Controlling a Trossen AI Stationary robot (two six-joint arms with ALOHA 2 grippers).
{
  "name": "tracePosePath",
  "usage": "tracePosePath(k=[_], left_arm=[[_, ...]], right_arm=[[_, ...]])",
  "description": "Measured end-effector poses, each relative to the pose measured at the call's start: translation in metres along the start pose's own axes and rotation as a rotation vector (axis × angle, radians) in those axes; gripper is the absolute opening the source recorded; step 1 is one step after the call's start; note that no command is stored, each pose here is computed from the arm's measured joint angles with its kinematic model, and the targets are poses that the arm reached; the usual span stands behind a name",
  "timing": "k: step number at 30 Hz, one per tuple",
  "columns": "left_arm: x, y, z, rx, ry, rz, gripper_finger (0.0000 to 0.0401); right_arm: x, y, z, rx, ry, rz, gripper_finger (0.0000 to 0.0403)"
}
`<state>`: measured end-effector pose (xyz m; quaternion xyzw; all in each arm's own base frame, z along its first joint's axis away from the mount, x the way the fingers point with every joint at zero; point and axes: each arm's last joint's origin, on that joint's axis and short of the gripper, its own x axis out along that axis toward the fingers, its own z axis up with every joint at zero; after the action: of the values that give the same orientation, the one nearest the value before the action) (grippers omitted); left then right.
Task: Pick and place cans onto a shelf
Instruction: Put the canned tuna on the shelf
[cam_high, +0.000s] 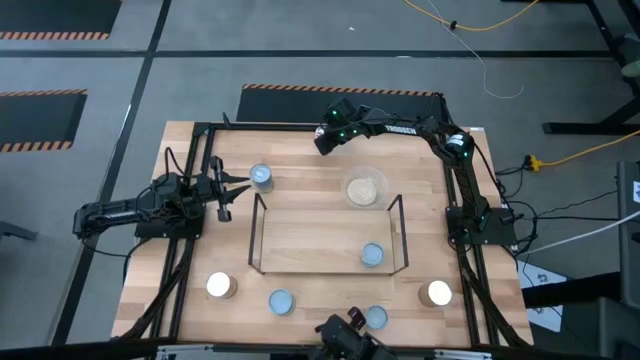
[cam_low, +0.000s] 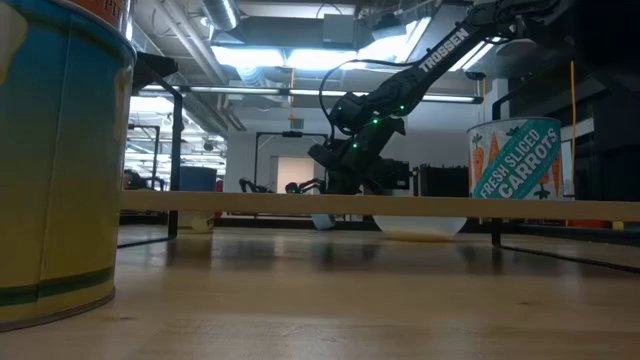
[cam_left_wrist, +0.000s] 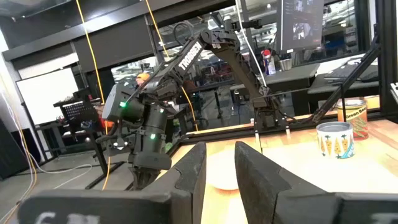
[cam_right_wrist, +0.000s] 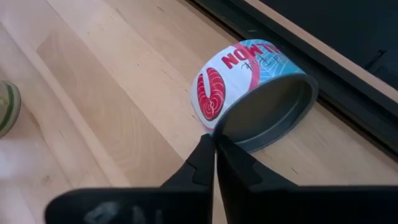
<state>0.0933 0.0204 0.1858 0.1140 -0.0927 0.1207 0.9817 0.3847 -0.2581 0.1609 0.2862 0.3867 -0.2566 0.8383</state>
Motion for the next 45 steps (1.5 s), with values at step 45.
tracePosePath(k=[45], left_arm=[[0.0, 0.0, 0.0, 0.0, 0.0, 0.0, 0.0078]], right_arm=[[-0.008, 0.008, 0.002, -0.138, 0.018, 0.163, 0.014]])
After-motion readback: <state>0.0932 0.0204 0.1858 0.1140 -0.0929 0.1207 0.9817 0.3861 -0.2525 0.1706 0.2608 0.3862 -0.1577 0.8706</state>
